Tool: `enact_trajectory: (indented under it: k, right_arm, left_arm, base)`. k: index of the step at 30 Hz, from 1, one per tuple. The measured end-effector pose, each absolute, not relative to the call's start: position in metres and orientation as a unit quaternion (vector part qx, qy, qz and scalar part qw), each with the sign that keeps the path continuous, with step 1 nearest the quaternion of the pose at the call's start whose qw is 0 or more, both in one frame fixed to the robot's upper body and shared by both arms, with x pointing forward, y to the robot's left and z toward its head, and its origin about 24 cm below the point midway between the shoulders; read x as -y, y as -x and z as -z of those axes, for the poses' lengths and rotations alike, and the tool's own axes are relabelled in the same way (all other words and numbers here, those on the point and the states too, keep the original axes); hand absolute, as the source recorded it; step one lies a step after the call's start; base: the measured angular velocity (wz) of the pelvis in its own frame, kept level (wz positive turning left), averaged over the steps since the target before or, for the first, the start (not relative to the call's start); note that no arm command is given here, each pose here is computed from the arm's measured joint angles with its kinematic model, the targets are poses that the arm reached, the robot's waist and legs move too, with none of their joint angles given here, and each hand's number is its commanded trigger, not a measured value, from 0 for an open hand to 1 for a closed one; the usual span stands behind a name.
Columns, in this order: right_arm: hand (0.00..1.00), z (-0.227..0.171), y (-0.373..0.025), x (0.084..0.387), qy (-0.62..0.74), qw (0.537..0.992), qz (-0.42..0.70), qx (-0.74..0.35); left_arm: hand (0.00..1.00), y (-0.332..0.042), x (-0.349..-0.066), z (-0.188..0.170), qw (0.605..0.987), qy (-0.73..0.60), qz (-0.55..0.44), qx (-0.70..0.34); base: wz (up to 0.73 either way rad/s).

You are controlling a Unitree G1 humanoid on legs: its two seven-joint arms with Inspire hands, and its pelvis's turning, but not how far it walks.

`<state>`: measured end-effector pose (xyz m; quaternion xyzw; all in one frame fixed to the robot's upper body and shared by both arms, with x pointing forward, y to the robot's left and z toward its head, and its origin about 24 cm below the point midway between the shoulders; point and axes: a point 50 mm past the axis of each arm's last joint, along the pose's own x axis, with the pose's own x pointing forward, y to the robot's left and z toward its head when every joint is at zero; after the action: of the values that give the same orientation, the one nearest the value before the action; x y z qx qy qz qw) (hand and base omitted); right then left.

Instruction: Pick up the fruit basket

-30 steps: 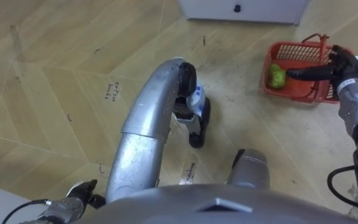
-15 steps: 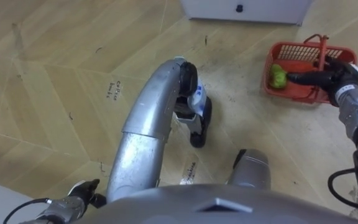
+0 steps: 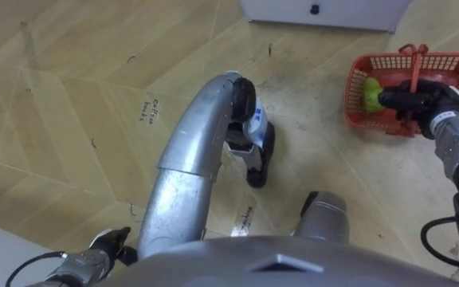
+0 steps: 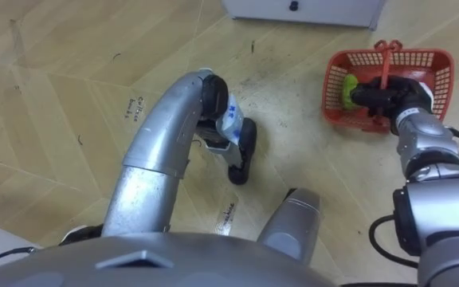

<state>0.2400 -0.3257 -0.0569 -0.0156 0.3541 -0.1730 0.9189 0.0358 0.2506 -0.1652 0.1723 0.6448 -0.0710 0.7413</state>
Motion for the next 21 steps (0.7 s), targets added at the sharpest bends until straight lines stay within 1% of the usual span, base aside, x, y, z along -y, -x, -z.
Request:
enact_trajectory:
  k: [8,13,16,21]
  right_arm:
    - [1.0,0.066,-0.227,0.33,0.0,0.905,0.196,-0.377]
    - [1.0,0.069,-0.221,0.332,-0.029,0.901,0.215,-0.376]
    - [1.0,0.067,-0.225,0.331,-0.036,0.904,0.214,-0.368]
    - [1.0,0.055,-0.245,0.321,-0.041,0.926,0.185,-0.327]
  left_arm:
    - [0.0,-0.037,-0.25,0.165,0.742,-0.169,0.069,-0.645]
    - [0.0,-0.045,-0.25,0.165,0.748,-0.171,0.068,-0.638]
    - [0.0,-0.055,-0.25,0.164,0.755,-0.173,0.067,-0.629]
    - [0.0,-0.068,-0.255,0.161,0.768,-0.161,0.043,-0.618]
  base:
    - [0.0]
    - [-0.04]
    - [-0.1]
    - [-0.09]
